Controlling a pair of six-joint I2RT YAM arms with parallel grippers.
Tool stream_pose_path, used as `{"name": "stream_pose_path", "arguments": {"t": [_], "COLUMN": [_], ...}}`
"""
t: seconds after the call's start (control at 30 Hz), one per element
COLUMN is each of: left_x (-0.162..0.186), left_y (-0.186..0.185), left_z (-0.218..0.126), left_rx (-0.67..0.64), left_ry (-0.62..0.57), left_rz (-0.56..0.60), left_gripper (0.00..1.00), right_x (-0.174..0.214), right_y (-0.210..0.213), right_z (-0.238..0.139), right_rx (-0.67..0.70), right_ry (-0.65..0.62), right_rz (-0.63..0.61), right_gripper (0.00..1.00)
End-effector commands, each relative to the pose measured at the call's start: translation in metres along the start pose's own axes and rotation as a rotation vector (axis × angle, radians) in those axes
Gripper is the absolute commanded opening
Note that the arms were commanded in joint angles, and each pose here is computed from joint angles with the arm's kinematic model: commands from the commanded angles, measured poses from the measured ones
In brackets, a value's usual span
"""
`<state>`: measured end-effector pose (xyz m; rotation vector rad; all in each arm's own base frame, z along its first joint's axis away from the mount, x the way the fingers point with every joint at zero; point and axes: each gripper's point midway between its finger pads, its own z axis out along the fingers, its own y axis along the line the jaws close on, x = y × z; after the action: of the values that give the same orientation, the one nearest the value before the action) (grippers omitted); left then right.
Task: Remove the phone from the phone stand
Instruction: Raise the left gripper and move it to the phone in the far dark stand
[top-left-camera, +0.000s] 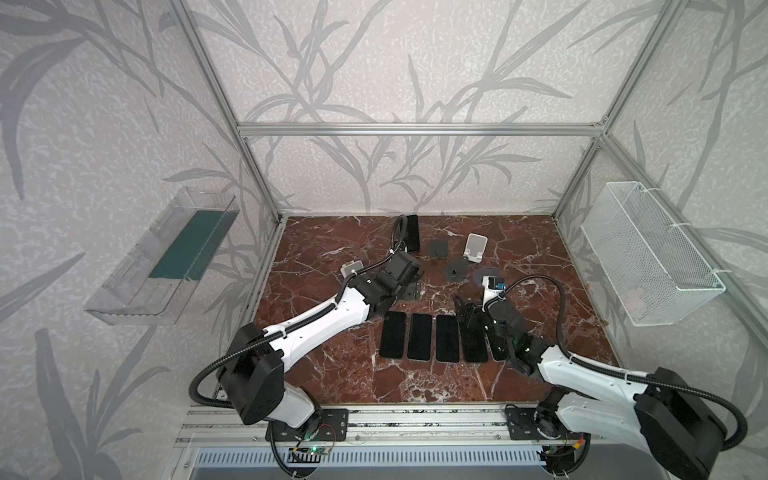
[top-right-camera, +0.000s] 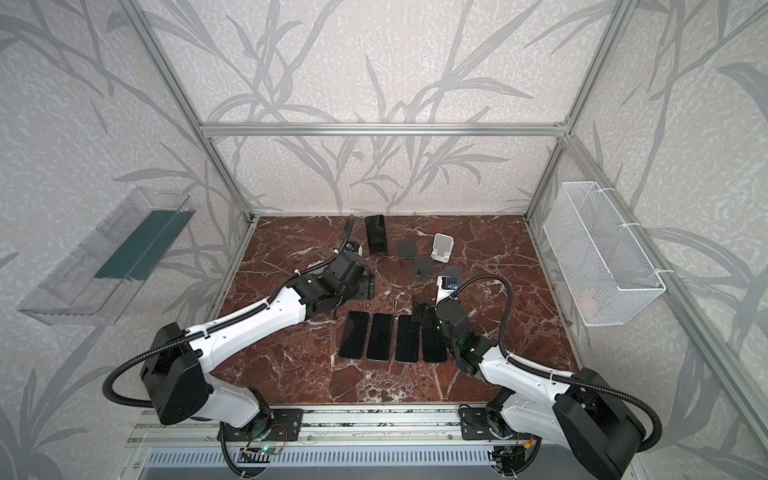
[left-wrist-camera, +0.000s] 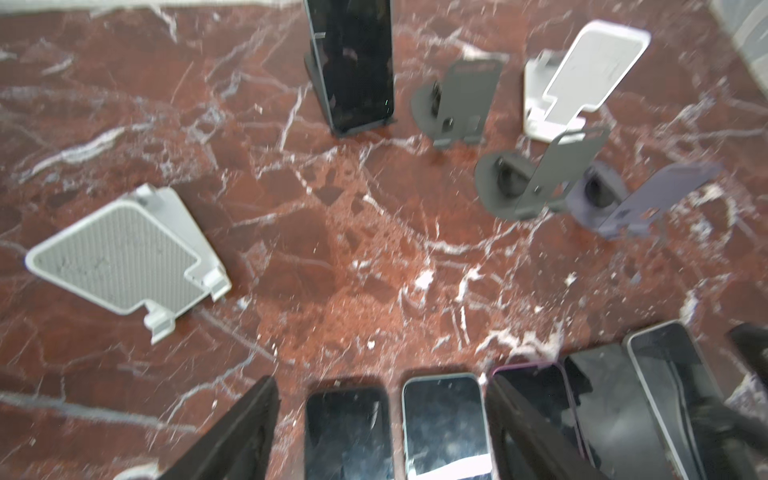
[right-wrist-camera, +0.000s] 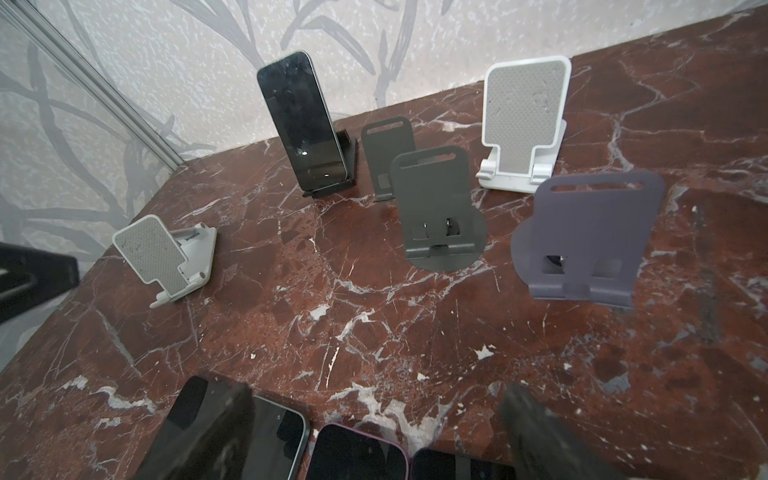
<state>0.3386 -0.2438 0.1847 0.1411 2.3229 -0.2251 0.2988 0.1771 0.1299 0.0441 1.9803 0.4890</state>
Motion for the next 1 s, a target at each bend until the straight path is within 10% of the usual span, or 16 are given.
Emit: {"name": "stream_pose_path", "arguments": {"t": [0.0,0.47,0.63,0.97], "left_x": [-0.044,-0.102,-0.121,-0.148], "left_y": [-0.009,0.009,-0.003,0.007], "left_z": [-0.011,-0.005,0.006,0.058], "left_rx": [0.027,-0.160,-0.167,-0.273], "left_ry": [-0.167,-0.398,-0.466,-0.294], "left_rz": [-0.040,-0.061,0.036,0.026], "left_gripper": [0.79,0.71,0.82,0.99], "right_x": [-0.002,-0.007,-0.007,-0.008], "right_y": [-0.002,-0.008,-0.009,-0.008], "right_z": [0.002,-0.002,-0.002,-0.004], "right_rx": [0.012,0.034,0.039,0.031], "right_ry": [-0.027,-0.059,-0.060,-0.063], "right_rz": [0.024,0.031,0.030,0.030], "right_gripper": [0.92,0.92,0.92,0.92]}}
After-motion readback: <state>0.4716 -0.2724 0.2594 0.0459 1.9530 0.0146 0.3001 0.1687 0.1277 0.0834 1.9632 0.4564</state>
